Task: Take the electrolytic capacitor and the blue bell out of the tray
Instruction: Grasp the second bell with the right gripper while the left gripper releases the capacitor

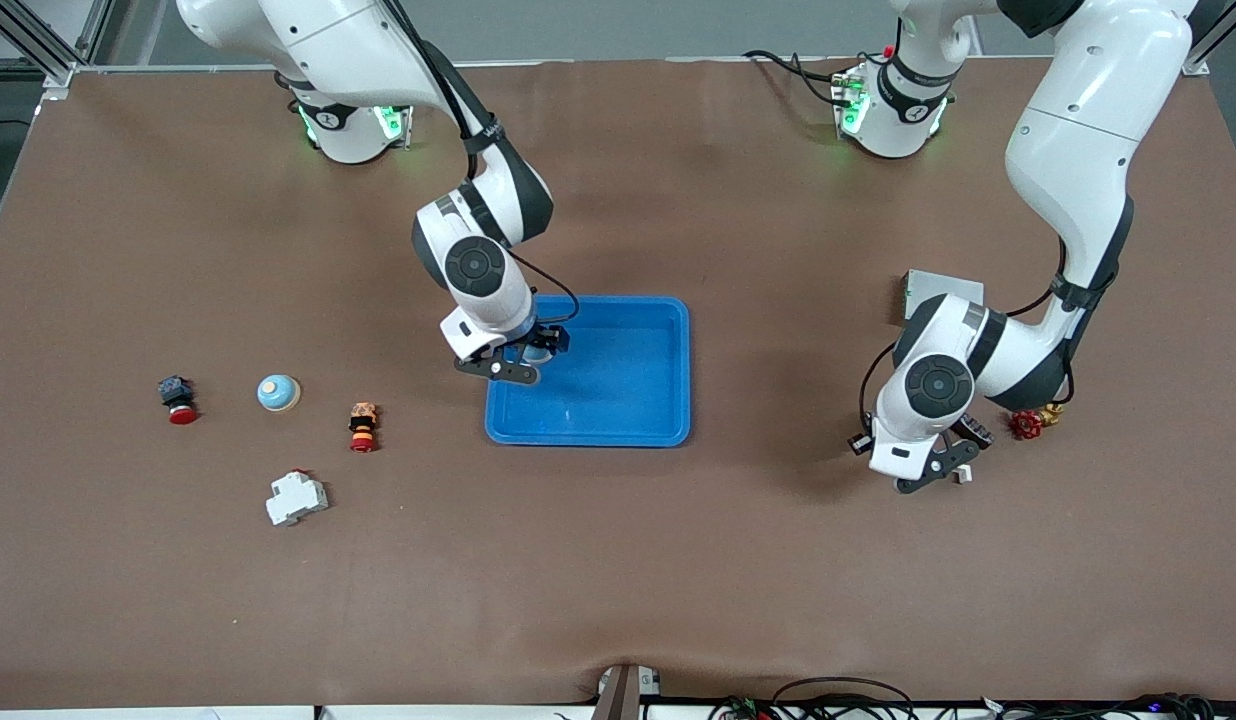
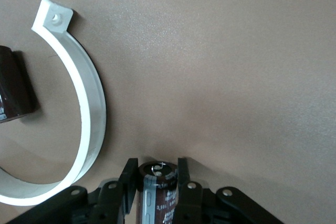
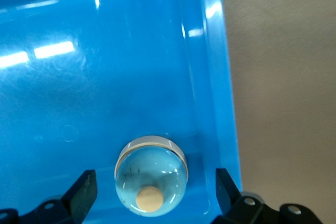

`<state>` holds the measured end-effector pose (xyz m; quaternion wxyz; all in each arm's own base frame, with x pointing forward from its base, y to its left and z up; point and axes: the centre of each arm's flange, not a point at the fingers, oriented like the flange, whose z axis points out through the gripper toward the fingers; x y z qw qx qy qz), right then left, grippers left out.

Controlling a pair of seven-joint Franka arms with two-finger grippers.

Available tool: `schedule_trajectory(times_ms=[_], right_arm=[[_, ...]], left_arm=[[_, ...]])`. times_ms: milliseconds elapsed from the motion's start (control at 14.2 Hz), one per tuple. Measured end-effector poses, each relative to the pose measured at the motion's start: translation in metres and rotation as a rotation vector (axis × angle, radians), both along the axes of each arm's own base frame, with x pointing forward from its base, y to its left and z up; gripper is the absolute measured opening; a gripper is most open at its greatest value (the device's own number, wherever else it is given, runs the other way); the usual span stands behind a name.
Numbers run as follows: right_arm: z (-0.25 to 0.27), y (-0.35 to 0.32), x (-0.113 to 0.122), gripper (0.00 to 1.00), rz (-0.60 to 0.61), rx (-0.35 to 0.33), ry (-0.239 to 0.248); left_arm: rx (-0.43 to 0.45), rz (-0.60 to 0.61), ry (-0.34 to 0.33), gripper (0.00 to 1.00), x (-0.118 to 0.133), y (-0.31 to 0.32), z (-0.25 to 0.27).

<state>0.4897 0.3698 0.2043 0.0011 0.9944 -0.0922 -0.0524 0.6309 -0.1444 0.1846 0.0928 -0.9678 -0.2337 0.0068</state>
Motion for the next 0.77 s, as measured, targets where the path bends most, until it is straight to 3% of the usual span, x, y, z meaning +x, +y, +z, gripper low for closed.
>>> schedule_trajectory(times_ms=[282, 352, 775], right_arm=[[-0.010, 0.015, -0.005, 1.00, 0.018, -0.006, 0.003], [-0.011, 0.016, -0.004, 1.00, 0.018, -0.006, 0.002], [-0.023, 0.016, -0.005, 1.00, 0.017, -0.016, 0.011]], left_arm=[[0.000, 0.000, 0.000, 0.34, 0.000, 0.000, 0.000], [0.000, -0.001, 0.000, 0.40, 0.000, 0.000, 0.000], [0.001, -0.002, -0.028, 0.99, 0.008, -0.005, 0.023]])
